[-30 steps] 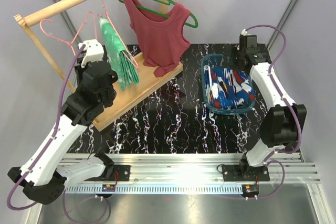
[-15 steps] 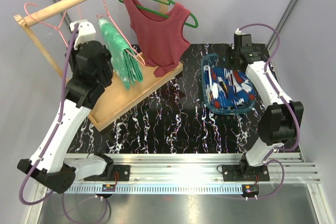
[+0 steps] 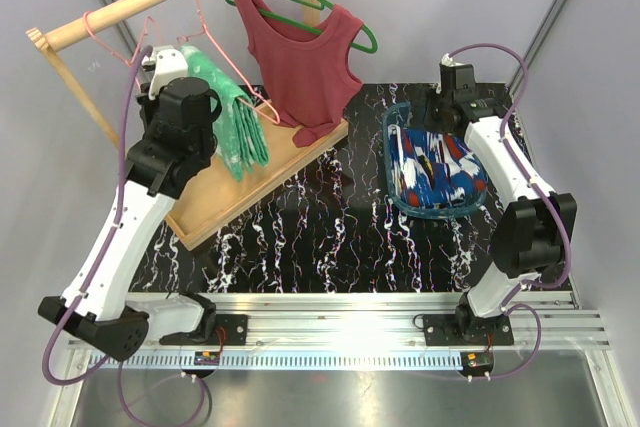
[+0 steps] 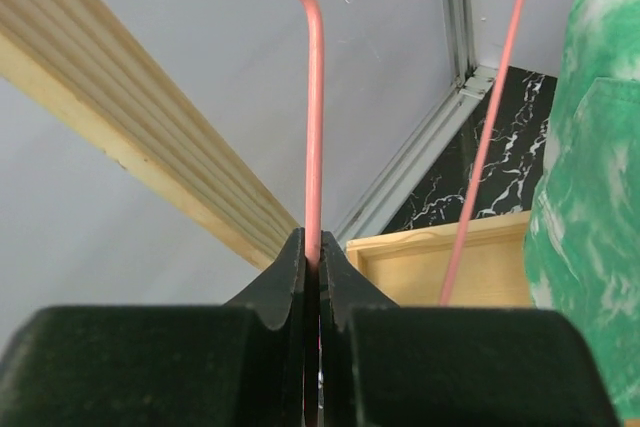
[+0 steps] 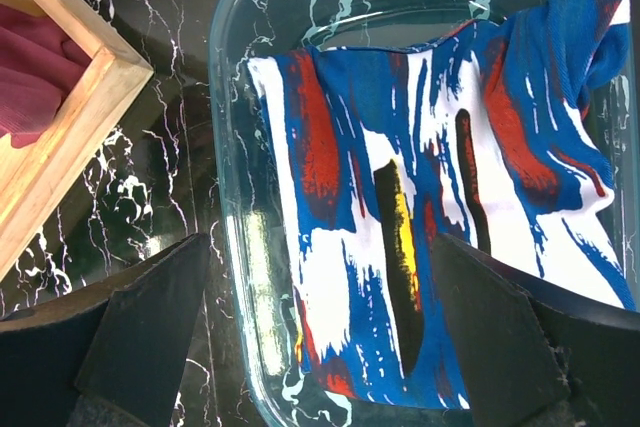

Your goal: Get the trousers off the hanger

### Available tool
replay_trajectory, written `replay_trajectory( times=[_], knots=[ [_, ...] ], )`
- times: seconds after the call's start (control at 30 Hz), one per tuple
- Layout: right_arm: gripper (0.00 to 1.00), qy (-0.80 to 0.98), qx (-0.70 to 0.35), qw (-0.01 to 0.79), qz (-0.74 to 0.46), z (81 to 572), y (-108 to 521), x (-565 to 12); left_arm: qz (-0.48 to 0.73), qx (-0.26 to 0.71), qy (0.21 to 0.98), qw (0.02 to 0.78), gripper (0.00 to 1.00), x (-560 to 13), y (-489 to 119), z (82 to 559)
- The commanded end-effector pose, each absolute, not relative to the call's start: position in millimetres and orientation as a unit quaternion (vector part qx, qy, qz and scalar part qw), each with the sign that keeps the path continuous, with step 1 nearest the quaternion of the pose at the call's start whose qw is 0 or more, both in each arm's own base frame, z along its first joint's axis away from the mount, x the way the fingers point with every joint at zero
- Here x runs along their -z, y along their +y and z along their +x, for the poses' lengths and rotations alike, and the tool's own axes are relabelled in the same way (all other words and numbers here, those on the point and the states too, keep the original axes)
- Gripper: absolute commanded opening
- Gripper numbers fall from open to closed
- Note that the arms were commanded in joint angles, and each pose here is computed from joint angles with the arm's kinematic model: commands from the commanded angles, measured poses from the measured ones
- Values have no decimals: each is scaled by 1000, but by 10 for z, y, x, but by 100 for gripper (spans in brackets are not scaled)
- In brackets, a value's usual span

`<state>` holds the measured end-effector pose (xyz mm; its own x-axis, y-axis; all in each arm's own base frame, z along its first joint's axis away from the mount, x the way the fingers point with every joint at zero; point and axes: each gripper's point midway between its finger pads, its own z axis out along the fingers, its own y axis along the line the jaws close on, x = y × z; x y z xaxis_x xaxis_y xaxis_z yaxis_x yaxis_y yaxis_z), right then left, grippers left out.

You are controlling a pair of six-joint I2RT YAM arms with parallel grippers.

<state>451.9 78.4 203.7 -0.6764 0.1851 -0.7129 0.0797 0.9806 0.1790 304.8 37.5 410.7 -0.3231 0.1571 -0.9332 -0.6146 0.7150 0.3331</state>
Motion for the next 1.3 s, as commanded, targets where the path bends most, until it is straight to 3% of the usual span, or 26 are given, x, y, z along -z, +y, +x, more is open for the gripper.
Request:
replay_trajectory(
  times=[0.0, 0.03, 0.1, 0.13, 0.17, 0.3, 0.57, 0.87, 1.13, 1.27],
  knots=[
    [99, 901, -78, 422, 58, 4613, 911, -2243, -167, -306, 747, 566, 0, -4043, 376, 2938],
    [99, 901, -77, 422, 58, 4613, 909, -2243, -167, -300, 748, 569, 0, -4043, 363, 2942],
    [99, 900, -79, 424, 56, 4605, 924, -2263, -164, -293, 750, 570, 11, -4067, 351, 2930],
    [99, 900, -79, 425, 56, 4602, 928, -2274, -155, -284, 759, 565, 20, -4035, 317, 2935],
    [99, 900, -78, 424, 55, 4594, 931, -2276, -157, -272, 759, 570, 43, -4099, 306, 2915],
    [100, 898, -78, 431, 52, 4564, 928, -2342, -135, -169, 783, 583, 69, -4163, 46, 2917],
    [99, 891, -98, 441, 47, 4451, 967, -2433, -93, 61, 773, 624, 97, -4543, -493, 2593],
    [100, 865, -157, 473, 54, 4090, 1056, -2582, -64, 261, 727, 632, 99, -4961, -1039, 2326],
    [99, 860, -185, 471, 73, 3769, 1065, -2581, -95, 353, 685, 631, 99, -5272, -1325, 2536],
    [99, 857, -189, 474, 75, 3606, 1041, -2568, -155, 322, 684, 636, 97, -5269, -1241, 2845]
  ],
)
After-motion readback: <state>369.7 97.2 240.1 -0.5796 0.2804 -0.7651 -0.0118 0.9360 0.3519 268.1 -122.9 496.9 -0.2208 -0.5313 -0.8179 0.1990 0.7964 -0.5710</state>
